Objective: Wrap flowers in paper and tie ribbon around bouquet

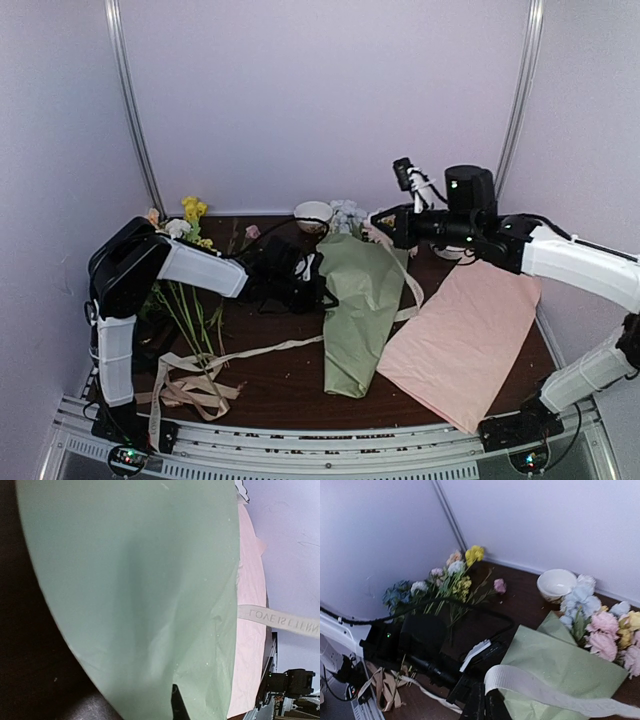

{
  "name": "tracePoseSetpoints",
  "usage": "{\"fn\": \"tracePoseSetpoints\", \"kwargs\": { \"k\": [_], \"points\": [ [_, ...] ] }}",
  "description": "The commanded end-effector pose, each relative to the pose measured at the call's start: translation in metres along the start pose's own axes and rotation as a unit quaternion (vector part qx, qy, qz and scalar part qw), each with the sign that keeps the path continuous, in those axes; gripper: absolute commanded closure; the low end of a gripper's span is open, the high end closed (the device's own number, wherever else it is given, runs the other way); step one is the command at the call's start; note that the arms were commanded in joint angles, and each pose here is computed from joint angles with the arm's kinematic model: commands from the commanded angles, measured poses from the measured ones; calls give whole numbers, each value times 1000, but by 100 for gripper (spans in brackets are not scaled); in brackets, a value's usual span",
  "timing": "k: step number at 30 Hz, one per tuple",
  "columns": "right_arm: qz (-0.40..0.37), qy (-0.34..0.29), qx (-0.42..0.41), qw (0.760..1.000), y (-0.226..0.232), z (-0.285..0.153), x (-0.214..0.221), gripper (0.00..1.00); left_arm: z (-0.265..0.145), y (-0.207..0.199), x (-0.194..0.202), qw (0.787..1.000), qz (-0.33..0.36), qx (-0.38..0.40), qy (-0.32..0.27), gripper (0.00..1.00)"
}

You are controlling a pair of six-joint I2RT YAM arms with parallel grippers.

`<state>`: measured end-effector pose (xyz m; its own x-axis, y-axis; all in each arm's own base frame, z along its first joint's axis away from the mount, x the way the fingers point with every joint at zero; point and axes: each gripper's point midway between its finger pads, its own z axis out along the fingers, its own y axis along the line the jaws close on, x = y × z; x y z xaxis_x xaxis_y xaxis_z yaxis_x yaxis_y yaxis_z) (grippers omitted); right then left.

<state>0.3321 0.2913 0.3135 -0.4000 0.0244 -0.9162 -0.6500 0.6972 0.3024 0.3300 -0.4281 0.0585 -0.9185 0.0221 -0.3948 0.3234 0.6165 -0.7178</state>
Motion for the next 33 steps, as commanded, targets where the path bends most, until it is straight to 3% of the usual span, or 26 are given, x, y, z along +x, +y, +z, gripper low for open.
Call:
{"fn": "tracePoseSetpoints", "kwargs": {
  "k": [1,4,9,15,19,24,29,33],
  "points": [
    [-8,115,-92,989,42,50,88,100,5,-1,-3,1000,12,3,-12,100],
    [14,172,-120,978,56,74,133,100,3,3,-1,1000,8,-5,-14,100],
    [58,231,-88,967,39,98,181,100,-2,22,5,999,4,-48,-7,97],
    [90,304,-17,948,3,108,220,100,-19,15,0,998,38,-46,-16,72],
    [122,338,-5,933,-6,114,245,100,-34,10,-1,996,58,-60,-17,44],
    [143,349,7,926,-14,118,258,100,-72,3,-9,991,83,-94,-48,25],
    [148,360,6,921,-15,120,266,100,-123,10,2,977,131,-165,-36,25],
    [147,362,2,920,-13,119,265,100,-162,25,50,959,165,-221,68,35]
  ]
}}
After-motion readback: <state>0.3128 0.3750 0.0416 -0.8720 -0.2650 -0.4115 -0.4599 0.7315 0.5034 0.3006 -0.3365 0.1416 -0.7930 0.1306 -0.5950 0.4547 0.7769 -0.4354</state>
